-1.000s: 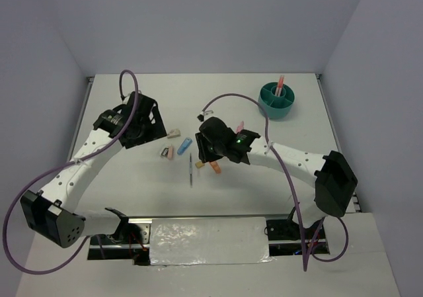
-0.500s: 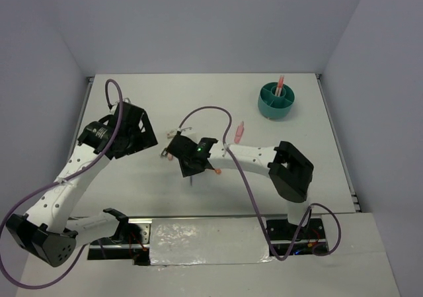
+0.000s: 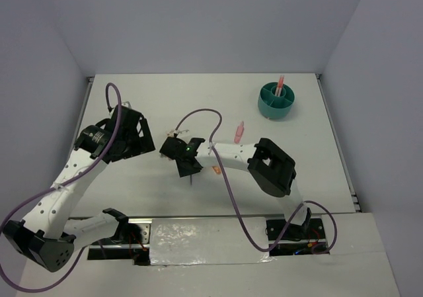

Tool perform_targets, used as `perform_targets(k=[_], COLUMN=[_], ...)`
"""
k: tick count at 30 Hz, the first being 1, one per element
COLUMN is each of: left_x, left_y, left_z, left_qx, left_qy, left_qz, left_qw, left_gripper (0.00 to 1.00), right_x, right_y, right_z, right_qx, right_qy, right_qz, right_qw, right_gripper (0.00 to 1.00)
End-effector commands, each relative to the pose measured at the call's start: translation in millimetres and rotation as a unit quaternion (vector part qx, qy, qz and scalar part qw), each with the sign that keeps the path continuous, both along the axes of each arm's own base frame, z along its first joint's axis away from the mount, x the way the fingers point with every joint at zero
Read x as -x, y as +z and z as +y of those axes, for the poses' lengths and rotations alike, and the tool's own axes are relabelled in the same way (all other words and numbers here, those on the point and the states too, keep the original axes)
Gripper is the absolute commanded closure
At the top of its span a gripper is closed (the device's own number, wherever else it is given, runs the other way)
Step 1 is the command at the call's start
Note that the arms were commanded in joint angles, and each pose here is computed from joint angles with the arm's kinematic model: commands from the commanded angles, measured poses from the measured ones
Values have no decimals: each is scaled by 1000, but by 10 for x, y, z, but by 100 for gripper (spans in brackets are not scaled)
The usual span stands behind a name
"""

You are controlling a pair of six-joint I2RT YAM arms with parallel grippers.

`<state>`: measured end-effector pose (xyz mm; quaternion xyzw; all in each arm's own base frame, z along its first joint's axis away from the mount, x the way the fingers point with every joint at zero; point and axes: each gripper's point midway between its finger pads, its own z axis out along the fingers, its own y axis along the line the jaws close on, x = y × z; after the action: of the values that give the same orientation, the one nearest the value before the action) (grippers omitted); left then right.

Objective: Sort the stationery into containers
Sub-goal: Pick up the pen from the center of the board.

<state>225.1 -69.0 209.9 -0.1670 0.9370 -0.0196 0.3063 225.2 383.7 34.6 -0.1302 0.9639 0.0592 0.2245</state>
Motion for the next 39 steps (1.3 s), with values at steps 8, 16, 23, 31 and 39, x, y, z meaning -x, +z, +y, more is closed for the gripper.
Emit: perform_targets(k=[8, 16, 23, 31, 39], left_x=[-20, -41, -69, -198, -221], left_y=[223, 328, 369, 200, -544], left_z=[109, 195, 229, -293, -875], left_qx=[-14, -17, -20, 78, 59], left_qy=[-6, 10, 17, -80, -34], left_qz=[-28, -41, -51, -56, 43], left_qw=[999, 999, 998, 992, 997], left_gripper=[1, 1, 1, 1, 2], right_x=[-354, -244, -190, -588, -588], right_y=[-88, -357, -230, 1310, 1779], right_z=[-28, -16, 89, -368, -2670], right_qx=[11, 4, -28, -274, -138], right_qy=[-30, -23, -13, -61, -237], right_qz=[-15, 19, 25, -37, -146], right_qw=[999, 1000, 999, 959, 951], right_gripper=[62, 71, 100, 100, 100])
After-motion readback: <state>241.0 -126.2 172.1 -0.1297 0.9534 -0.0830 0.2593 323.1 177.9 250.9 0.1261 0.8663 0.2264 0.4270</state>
